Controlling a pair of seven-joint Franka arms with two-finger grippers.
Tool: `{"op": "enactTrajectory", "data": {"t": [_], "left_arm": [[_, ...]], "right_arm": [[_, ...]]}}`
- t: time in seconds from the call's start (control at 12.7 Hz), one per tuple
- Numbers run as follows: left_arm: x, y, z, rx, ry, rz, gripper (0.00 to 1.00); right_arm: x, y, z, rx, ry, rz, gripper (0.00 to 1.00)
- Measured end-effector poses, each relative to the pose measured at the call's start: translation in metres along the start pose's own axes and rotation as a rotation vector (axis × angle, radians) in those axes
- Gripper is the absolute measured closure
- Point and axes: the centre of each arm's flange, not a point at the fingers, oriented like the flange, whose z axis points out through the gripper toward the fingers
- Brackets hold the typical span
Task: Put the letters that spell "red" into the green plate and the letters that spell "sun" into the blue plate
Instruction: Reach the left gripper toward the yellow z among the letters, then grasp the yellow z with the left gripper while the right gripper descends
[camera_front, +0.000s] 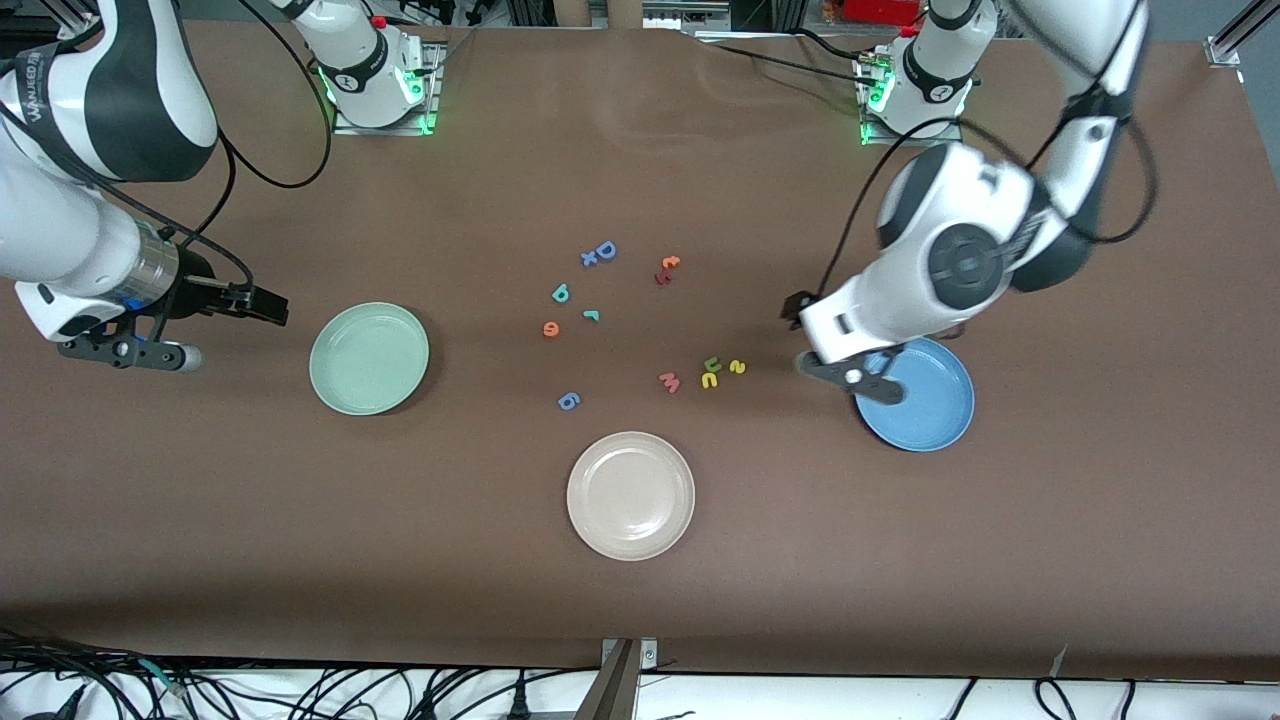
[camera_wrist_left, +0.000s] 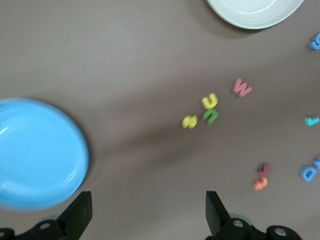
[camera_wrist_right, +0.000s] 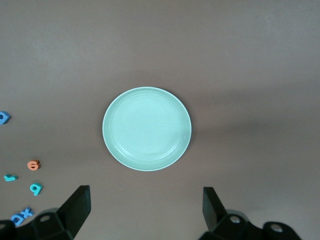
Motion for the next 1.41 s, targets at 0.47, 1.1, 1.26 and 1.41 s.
{"op": "enactTrajectory", "data": {"t": [0.47, 1.1, 1.26, 1.41], "left_arm": [[0.011, 0.049, 0.121, 0.010, 0.086, 0.073, 0.00], [-0.003, 0.042, 0.185, 0.076, 0.113, 0.152, 0.04], [-0.002, 0.041, 0.195, 0.112, 0.112, 0.197, 0.11], [-0.002, 0.042, 0.198, 0.119, 0.114, 0.215, 0.28]], "right_arm": [[-0.010, -0.037, 0.012, -0.005, -0.021, 0.009, 0.01], [-0.029, -0.138, 0.053, -0.017, -0.046, 0.142, 0.01], [-0.039, -0.180, 0.080, -0.024, -0.054, 0.188, 0.01], [-0.045, -0.211, 0.110, -0.027, -0.063, 0.223, 0.01]]}}
